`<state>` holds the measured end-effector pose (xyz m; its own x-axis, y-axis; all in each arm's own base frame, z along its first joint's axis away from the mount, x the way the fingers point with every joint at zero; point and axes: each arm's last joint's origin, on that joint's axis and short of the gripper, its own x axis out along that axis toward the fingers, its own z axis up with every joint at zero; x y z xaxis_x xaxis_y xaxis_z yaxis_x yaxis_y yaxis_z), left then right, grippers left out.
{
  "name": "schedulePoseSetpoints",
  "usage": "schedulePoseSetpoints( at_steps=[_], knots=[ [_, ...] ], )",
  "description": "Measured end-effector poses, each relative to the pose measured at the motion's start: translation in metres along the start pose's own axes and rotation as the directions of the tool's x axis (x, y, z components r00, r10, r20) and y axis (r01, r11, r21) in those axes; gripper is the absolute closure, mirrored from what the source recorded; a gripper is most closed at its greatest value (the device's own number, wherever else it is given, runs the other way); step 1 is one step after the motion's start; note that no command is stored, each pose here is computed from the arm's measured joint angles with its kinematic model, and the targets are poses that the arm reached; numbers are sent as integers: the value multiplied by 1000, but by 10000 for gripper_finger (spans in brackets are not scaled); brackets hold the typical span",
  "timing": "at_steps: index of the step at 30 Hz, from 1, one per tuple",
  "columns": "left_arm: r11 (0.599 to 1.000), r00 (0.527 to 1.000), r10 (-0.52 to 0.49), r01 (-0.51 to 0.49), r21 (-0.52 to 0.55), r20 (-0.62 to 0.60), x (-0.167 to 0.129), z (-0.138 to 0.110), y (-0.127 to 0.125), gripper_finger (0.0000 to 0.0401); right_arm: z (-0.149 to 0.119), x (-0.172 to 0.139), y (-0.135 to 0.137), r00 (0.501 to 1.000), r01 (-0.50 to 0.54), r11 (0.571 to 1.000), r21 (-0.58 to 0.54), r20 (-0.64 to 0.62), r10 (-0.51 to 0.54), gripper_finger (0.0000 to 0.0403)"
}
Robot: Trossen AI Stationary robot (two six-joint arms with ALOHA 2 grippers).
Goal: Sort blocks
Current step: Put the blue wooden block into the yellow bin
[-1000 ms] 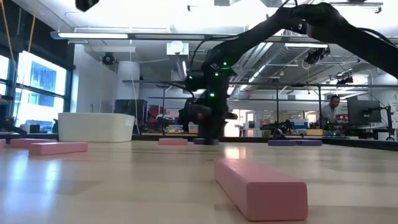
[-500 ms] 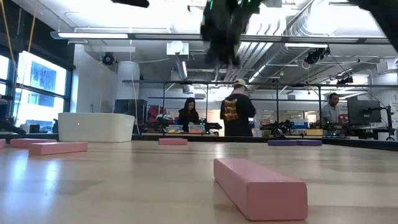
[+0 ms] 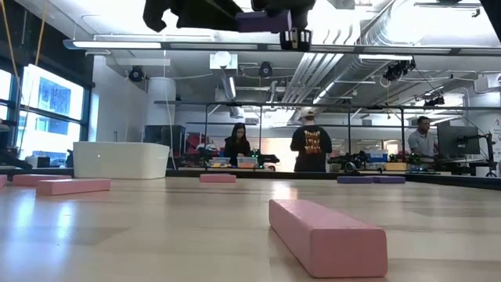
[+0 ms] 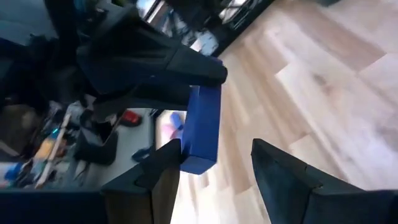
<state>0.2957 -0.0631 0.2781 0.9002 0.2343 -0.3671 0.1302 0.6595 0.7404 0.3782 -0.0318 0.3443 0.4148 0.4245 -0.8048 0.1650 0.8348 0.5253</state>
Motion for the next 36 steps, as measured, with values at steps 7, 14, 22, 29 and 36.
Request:
schedulePoseSetpoints(
  at_steps=[7,14,22,29,36],
  knots=[
    [1000,998,7,-5,-21,61,14,5,-6,217,-3,7,14,1000,-26,1000,12,-9,26,400],
    [997,993,-41,34,64,110,20,6,-12,229,-2,8,16,999,-33,999,32,-2,33,400],
    [999,992,-32,28,36,121,19,8,-10,369,-1,7,17,999,-52,995,81,13,52,375],
    [998,996,-56,54,20,71,18,4,-14,369,4,-4,16,997,-62,994,86,52,58,282],
    [976,978,-156,131,-176,-140,0,-16,-16,369,2,-41,14,999,-10,1000,-7,53,10,199]
  ],
)
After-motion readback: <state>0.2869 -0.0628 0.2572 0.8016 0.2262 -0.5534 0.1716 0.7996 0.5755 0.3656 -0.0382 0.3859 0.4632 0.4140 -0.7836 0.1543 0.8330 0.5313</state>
